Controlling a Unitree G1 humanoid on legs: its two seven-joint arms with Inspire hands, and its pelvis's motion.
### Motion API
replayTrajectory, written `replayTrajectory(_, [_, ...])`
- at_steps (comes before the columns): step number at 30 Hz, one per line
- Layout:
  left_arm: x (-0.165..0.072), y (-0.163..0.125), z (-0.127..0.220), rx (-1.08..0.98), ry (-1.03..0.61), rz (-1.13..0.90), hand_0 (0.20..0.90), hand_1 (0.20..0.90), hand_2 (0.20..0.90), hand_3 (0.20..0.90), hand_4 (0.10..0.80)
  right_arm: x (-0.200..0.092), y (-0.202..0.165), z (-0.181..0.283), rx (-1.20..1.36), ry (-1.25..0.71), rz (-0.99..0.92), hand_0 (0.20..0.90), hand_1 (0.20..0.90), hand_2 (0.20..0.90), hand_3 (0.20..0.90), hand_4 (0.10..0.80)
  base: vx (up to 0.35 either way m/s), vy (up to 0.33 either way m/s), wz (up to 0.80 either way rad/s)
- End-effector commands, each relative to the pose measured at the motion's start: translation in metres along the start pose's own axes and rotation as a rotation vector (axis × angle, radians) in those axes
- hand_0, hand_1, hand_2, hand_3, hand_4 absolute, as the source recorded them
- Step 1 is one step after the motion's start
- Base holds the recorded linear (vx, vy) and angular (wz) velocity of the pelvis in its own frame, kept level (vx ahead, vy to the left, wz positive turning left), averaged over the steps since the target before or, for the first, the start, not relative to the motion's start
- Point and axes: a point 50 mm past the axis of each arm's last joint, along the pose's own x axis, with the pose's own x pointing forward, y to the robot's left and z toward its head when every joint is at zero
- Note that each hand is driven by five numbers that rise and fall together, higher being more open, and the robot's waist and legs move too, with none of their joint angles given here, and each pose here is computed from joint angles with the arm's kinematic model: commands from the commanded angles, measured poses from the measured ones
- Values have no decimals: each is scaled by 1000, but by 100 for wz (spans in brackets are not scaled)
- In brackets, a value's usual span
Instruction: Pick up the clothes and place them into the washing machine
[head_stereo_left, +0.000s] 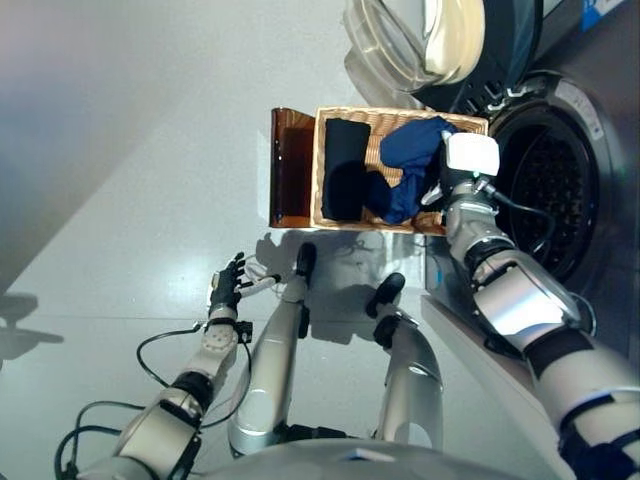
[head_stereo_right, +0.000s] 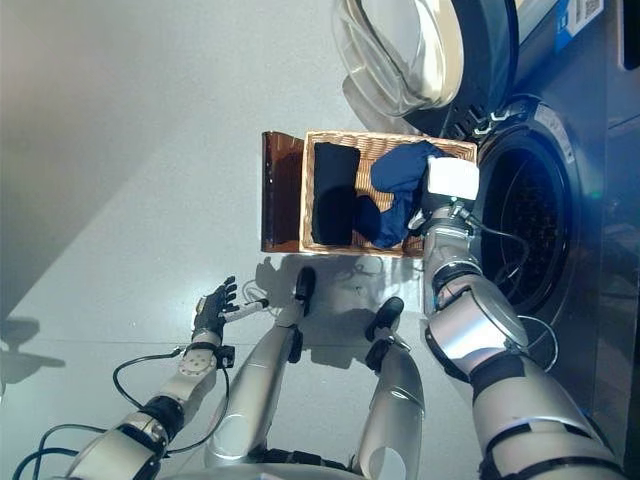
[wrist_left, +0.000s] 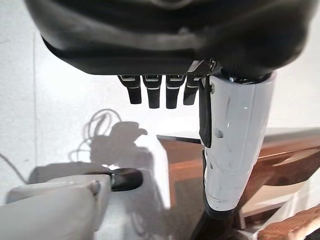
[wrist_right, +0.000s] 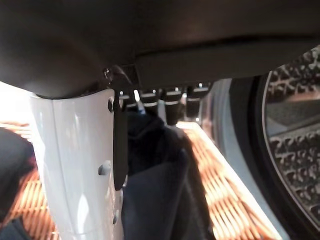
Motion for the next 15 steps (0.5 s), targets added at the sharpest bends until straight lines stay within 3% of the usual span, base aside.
replayTrajectory(1, [2, 10, 11, -13, -70, 49, 900, 900, 900, 900, 800, 21, -47, -20, -97, 45, -125, 900, 900, 900, 900, 800, 25, -14, 9])
replayTrajectory(7, [0, 2, 13, -9, -84, 8, 900, 900, 900, 900, 800, 21, -47, -34, -122, 96, -63, 900, 900, 900, 900, 800, 25, -14, 11])
replayTrajectory(9, [-1, 3, 9, -1, -70, 9, 900, 900, 900, 900, 800, 21, -46, -36, -119, 100, -52, 518, 518, 518, 518, 527, 10, -4, 9])
replayTrajectory(11, [-1, 4, 7, 1, -60, 12, 900, 900, 900, 900, 800, 21, -46, -35, -115, 99, -53, 200, 200, 200, 200, 300, 3, -4, 6])
replayTrajectory(15, [-1, 4, 5, 2, -47, 15, 900, 900, 900, 900, 800, 21, -47, -37, -116, 107, -54, 200, 200, 200, 200, 300, 0, 0, 0])
